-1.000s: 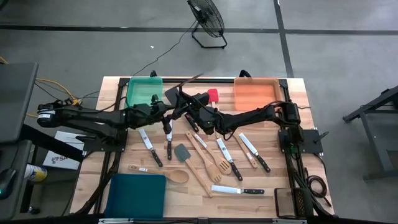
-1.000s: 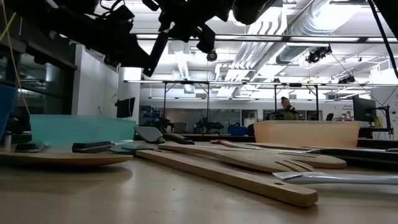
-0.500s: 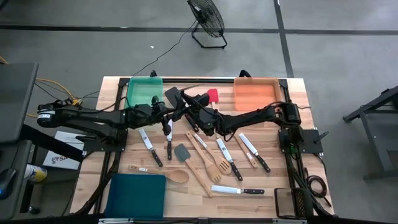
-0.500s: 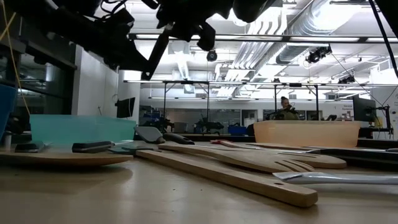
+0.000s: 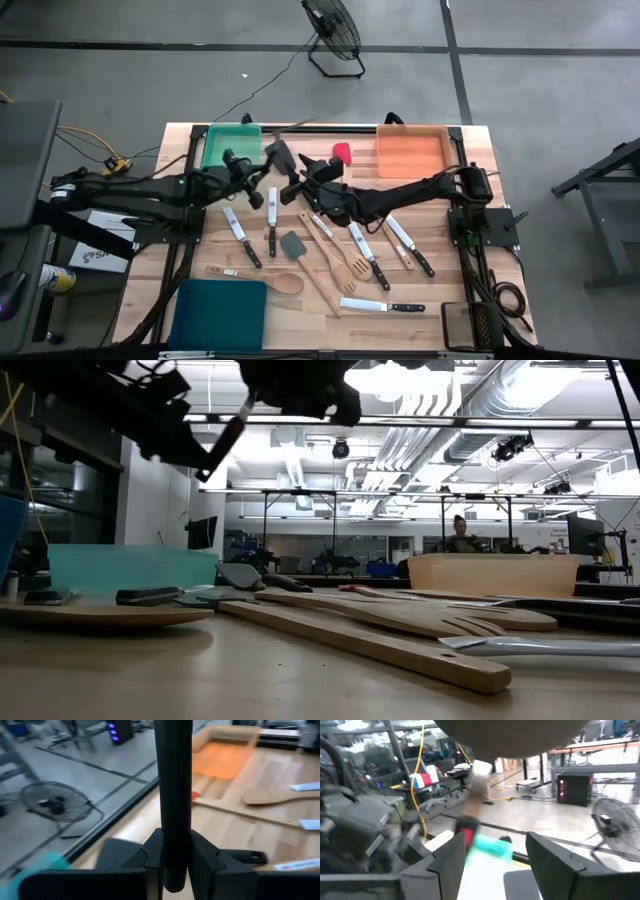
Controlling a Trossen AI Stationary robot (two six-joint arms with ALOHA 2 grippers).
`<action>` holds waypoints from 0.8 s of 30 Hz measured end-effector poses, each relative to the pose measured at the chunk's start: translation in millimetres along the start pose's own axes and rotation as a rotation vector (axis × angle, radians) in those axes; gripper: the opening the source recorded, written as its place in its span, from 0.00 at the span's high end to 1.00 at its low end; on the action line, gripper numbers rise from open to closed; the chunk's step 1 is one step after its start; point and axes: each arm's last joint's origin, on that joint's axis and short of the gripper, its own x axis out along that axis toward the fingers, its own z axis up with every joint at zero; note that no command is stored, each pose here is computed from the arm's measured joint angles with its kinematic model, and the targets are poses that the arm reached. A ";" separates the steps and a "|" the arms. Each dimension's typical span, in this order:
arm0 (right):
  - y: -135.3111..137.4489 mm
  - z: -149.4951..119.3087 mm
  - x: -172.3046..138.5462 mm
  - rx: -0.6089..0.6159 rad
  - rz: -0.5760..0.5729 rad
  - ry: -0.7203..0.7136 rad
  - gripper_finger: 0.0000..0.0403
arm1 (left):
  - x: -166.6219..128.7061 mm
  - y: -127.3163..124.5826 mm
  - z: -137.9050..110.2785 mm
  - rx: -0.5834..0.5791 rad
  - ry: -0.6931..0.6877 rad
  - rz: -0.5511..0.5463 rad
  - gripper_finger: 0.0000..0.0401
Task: Pick & Place Kitchen Items
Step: Put the black wide spatula into the blue green bin
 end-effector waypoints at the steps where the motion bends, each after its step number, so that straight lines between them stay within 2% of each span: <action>1: 0.7 -0.2 -1.8 -0.006 -0.009 0.001 0.50 | -4.7 3.8 -0.7 -0.004 0.006 0.024 0.88; 7: 2.2 -1.2 -15.8 -0.063 -0.067 0.036 0.50 | -32.1 26.4 -14.0 -0.052 0.081 0.184 0.88; 13: -0.9 -4.1 -21.9 -0.085 -0.079 0.092 0.50 | -48.5 38.9 -28.7 -0.146 0.202 0.258 0.88; 16: -2.3 -3.8 -22.1 -0.065 -0.068 0.112 0.50 | -52.8 41.2 -21.9 -0.196 0.214 0.271 0.88; 22: -8.1 0.6 -23.1 -0.088 -0.057 0.157 0.50 | -54.1 40.6 -6.0 -0.163 0.358 0.317 0.88; 24: -9.1 0.9 -24.1 -0.100 -0.058 0.167 0.50 | -51.1 37.2 1.2 -0.160 0.397 0.297 0.88</action>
